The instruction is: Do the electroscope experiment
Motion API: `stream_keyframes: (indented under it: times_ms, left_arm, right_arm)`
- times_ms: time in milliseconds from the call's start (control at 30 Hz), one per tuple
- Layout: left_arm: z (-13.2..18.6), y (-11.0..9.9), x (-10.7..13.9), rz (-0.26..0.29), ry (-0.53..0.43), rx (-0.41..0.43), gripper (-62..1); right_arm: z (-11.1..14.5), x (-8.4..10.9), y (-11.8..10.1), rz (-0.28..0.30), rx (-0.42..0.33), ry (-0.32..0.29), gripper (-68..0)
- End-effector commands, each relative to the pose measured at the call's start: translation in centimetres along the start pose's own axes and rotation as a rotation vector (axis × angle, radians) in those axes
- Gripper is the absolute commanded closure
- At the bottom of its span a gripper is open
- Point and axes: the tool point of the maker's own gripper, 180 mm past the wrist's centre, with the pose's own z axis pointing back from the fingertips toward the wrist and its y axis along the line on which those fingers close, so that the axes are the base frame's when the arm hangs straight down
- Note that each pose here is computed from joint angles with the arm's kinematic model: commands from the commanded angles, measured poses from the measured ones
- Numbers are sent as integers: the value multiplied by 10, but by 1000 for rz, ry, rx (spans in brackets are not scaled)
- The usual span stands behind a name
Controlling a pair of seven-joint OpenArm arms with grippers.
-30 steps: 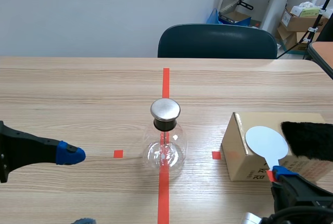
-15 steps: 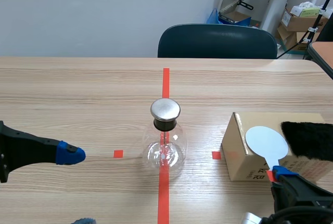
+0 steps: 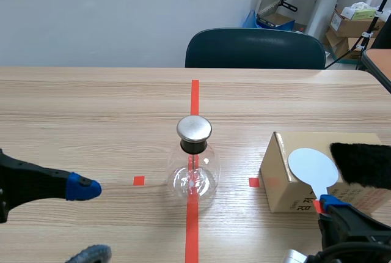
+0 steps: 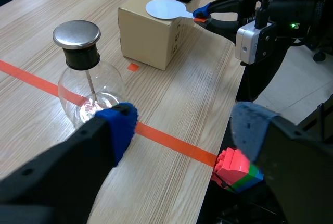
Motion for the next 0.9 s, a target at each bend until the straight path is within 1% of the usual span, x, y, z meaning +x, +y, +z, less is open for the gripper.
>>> stream_keyframes:
  times_ms: [0, 167, 267, 433, 500, 600, 667, 867]
  left_arm:
    - [-1, -1, 13, 8, -63, 5, -339]
    - [-4, 4, 22, 8, -117, 30, -255]
    - [-9, 8, 22, 12, -137, 45, -203]
    - [-22, 16, 10, 39, -153, 70, -137]
    - [-29, 21, 4, 47, -153, 87, -102]
    - [-39, 31, -3, 48, -151, 119, -67]
    - [-44, 38, -8, 47, -154, 138, -55]
    - [-61, 60, -21, 49, -156, 189, -55]
  right_arm:
    - [-4, -1, -13, 15, -43, -9, -11]
    - [-4, -1, -14, 15, -47, -10, -11]
    - [-4, -1, -16, 16, -58, -10, -11]
    - [-3, -2, -28, 22, -123, -8, -11]
    - [-4, -6, -36, 28, -151, 5, -11]
    - [-7, -9, -52, 35, -194, 18, -11]
    - [-9, -5, -67, 34, -234, 10, -11]
    - [-17, 7, -115, 30, -360, -23, -11]
